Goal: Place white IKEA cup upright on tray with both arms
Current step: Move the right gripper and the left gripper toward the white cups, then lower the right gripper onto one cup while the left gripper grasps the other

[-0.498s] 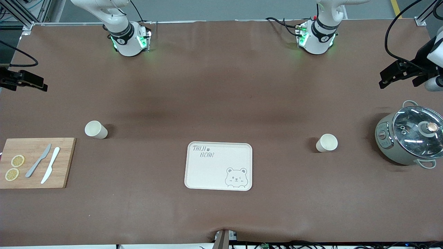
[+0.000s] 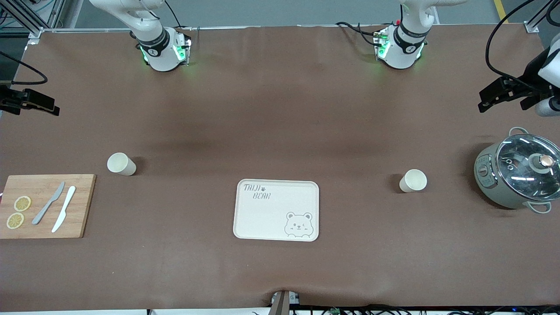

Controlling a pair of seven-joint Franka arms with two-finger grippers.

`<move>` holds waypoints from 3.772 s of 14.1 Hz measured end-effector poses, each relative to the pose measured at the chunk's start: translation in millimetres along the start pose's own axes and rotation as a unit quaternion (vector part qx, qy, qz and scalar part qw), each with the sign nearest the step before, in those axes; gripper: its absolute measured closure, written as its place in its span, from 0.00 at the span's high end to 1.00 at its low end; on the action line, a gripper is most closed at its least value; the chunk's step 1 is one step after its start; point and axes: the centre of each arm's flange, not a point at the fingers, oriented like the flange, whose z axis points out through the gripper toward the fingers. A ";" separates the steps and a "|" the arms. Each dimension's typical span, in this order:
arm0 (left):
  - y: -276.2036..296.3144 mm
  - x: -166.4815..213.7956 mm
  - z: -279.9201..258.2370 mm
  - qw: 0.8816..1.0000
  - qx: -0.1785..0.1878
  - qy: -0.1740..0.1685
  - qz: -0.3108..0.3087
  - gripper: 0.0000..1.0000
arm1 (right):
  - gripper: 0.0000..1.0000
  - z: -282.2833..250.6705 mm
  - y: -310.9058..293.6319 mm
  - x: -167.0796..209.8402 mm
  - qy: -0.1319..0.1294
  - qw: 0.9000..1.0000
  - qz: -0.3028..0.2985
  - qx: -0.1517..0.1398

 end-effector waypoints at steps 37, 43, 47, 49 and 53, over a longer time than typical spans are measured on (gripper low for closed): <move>-44.3 94.5 314.2 0.999 -0.019 -0.009 -0.031 1.00 | 1.00 212.6 43.4 80.4 -0.057 0.998 0.036 0.006; -43.9 84.8 359.0 0.999 -0.022 -0.007 -0.032 1.00 | 1.00 234.2 42.7 81.7 -0.041 0.998 0.042 0.020; -46.1 80.9 372.8 0.999 -0.023 -0.008 -0.035 1.00 | 1.00 251.6 52.3 83.7 -0.014 0.998 0.051 0.018; -46.6 80.2 379.4 0.999 -0.023 -0.008 -0.035 1.00 | 1.00 268.9 63.7 82.2 0.001 0.998 0.061 0.017; -42.4 79.5 385.2 0.999 -0.024 -0.012 -0.032 1.00 | 1.00 325.3 65.8 71.3 0.015 0.998 0.066 0.015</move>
